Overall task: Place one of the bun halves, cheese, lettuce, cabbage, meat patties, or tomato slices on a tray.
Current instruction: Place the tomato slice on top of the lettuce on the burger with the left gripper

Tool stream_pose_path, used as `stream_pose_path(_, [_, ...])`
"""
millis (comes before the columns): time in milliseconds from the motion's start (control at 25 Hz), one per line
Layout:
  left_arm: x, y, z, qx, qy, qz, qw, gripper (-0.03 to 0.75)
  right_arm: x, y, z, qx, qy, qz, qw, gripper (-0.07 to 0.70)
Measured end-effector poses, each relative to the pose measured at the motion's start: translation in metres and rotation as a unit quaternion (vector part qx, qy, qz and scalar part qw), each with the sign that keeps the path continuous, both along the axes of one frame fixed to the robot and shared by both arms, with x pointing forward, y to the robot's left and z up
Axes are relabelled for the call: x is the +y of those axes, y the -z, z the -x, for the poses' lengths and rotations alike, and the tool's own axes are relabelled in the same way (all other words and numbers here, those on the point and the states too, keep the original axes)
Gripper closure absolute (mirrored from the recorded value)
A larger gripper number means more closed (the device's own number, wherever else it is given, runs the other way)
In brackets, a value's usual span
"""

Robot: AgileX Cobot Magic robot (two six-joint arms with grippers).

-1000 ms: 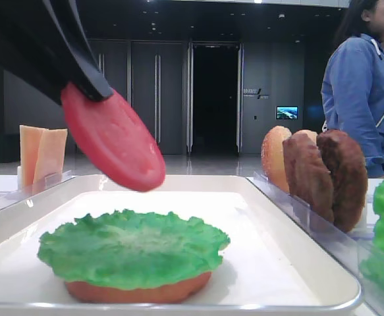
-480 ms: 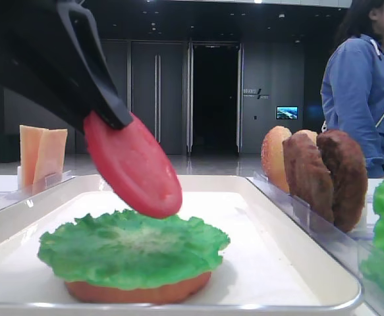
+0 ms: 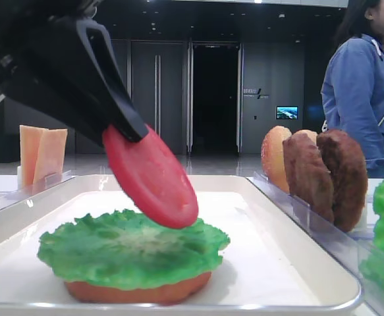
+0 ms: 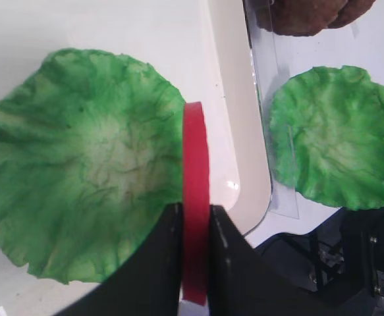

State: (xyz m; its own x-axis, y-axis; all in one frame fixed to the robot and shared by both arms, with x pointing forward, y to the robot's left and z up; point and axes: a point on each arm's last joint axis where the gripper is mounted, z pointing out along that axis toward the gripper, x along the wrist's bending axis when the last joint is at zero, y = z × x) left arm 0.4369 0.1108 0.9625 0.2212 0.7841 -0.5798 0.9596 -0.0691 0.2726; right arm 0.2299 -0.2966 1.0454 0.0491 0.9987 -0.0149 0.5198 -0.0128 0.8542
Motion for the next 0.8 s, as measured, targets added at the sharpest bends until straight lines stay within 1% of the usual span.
stream_pose_path(240, [-0.0014, 0.0060, -0.0013, 0.011, -0.003, -0.003, 0.9999, 0.656, 0.0000, 0.0000, 0.0000, 0.000, 0.000, 0.000, 1.0000, 0.095])
stream_pose_path(800, [-0.0019, 0.0059, -0.0030, -0.003, 0.001, -0.001, 1.0000, 0.655, 0.0000, 0.0000, 0.0000, 0.000, 0.000, 0.000, 1.0000, 0.095])
